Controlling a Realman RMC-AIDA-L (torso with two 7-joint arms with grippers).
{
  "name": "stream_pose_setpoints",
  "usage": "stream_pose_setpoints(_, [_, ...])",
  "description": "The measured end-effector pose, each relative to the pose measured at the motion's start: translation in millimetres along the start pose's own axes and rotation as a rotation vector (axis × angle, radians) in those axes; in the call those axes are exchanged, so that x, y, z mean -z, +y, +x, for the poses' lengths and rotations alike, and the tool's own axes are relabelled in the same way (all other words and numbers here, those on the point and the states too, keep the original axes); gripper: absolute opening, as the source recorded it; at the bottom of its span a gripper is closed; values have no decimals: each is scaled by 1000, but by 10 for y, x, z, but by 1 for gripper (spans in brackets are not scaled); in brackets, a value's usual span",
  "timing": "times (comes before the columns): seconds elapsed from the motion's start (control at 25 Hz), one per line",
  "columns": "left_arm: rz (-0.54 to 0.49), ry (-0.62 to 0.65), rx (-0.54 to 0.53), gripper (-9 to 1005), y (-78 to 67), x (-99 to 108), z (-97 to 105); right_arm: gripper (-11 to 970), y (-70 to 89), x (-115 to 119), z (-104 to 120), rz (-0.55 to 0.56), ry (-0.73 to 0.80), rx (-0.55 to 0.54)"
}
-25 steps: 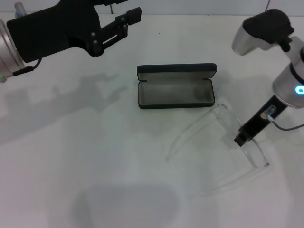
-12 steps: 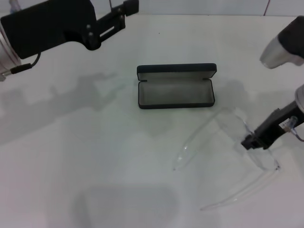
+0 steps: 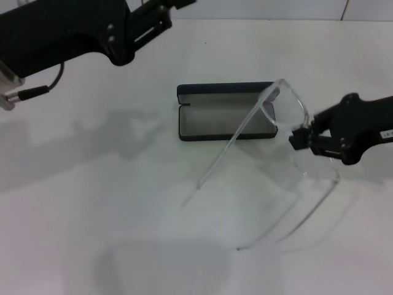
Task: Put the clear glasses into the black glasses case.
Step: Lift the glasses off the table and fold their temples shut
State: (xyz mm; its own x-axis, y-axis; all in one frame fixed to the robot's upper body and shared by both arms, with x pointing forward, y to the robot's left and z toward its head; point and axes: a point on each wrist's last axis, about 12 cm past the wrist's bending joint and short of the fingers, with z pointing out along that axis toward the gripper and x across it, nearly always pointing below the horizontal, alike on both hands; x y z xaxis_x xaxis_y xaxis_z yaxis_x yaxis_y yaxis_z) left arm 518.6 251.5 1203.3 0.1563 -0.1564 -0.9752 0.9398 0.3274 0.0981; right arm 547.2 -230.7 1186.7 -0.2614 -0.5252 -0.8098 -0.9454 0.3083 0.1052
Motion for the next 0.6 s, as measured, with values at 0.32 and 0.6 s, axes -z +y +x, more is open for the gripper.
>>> stream_pose_setpoints(0.32, [217, -57, 121, 256, -102, -156, -91, 115, 135, 5, 48, -78, -203, 183])
stream_pose_setpoints(0.6, [372, -87, 267, 138, -187, -225, 9, 114, 174, -94, 92, -126, -415, 274])
